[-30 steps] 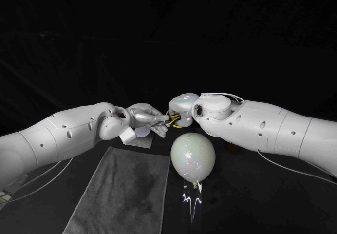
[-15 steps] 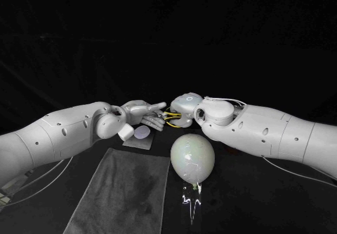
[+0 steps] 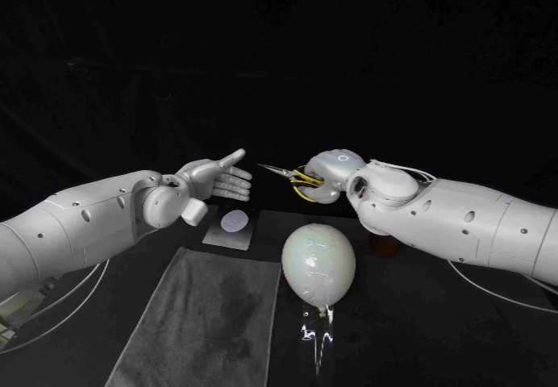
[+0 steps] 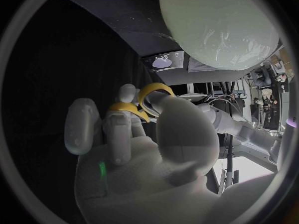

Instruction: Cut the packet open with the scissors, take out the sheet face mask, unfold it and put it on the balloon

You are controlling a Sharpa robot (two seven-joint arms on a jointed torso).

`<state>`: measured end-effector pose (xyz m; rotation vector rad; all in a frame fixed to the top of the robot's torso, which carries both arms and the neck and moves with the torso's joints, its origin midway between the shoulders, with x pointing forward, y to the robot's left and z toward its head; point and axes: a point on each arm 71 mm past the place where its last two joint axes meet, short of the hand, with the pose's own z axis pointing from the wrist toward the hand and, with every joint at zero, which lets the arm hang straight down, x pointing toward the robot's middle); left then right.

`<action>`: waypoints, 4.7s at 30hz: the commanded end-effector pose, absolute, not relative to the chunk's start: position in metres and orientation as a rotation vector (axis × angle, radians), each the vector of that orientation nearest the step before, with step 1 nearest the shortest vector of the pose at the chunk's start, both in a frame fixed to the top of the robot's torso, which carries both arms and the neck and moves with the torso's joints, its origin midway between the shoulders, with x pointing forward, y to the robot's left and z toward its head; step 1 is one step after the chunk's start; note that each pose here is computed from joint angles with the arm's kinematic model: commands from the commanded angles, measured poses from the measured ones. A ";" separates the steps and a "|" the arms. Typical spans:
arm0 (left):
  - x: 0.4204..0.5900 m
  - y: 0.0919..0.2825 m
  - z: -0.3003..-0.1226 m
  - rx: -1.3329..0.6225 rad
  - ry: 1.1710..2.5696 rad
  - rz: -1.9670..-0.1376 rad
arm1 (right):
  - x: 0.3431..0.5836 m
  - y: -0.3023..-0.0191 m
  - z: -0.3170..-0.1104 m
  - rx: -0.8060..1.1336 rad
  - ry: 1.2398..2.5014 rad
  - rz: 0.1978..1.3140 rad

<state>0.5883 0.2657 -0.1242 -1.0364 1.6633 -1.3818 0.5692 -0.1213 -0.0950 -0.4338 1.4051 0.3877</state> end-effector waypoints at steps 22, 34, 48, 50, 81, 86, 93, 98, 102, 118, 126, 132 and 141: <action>0.568 0.320 -0.141 -1.160 1.467 -1.356 | 0.521 -0.250 -0.094 0.636 1.382 0.938; 0.550 0.320 -0.161 -1.173 1.479 -1.377 | 0.473 -0.283 -0.132 1.018 1.331 1.033; 0.540 0.314 -0.168 -0.932 1.508 -1.366 | 0.422 -0.290 -0.185 1.285 1.401 0.972; 0.538 0.311 -0.168 -0.892 1.507 -1.366 | 0.417 -0.291 -0.188 1.292 1.423 0.937; 0.522 0.309 -0.194 -0.518 1.502 -1.156 | 0.385 -0.274 -0.217 1.210 1.685 1.031; 0.523 0.311 -0.201 -0.388 1.491 -1.060 | 0.384 -0.270 -0.215 1.163 1.685 1.088; 0.531 0.309 -0.208 -0.240 1.512 -0.938 | 0.384 -0.267 -0.214 1.142 1.690 1.118; 0.537 0.302 -0.213 -0.185 1.552 -0.883 | 0.384 -0.265 -0.214 1.134 1.693 1.127; 0.541 0.296 -0.217 -0.154 1.586 -0.851 | 0.384 -0.264 -0.215 1.131 1.697 1.131; 0.563 0.284 -0.230 -0.043 1.710 -0.705 | 0.383 -0.260 -0.215 1.117 1.716 1.145; 0.570 0.282 -0.235 0.003 1.750 -0.648 | 0.383 -0.258 -0.215 1.109 1.726 1.153; 0.574 0.279 -0.236 0.020 1.756 -0.638 | 0.382 -0.256 -0.215 1.098 1.738 1.157; 0.577 0.275 -0.236 0.030 1.759 -0.639 | 0.382 -0.254 -0.215 1.088 1.752 1.161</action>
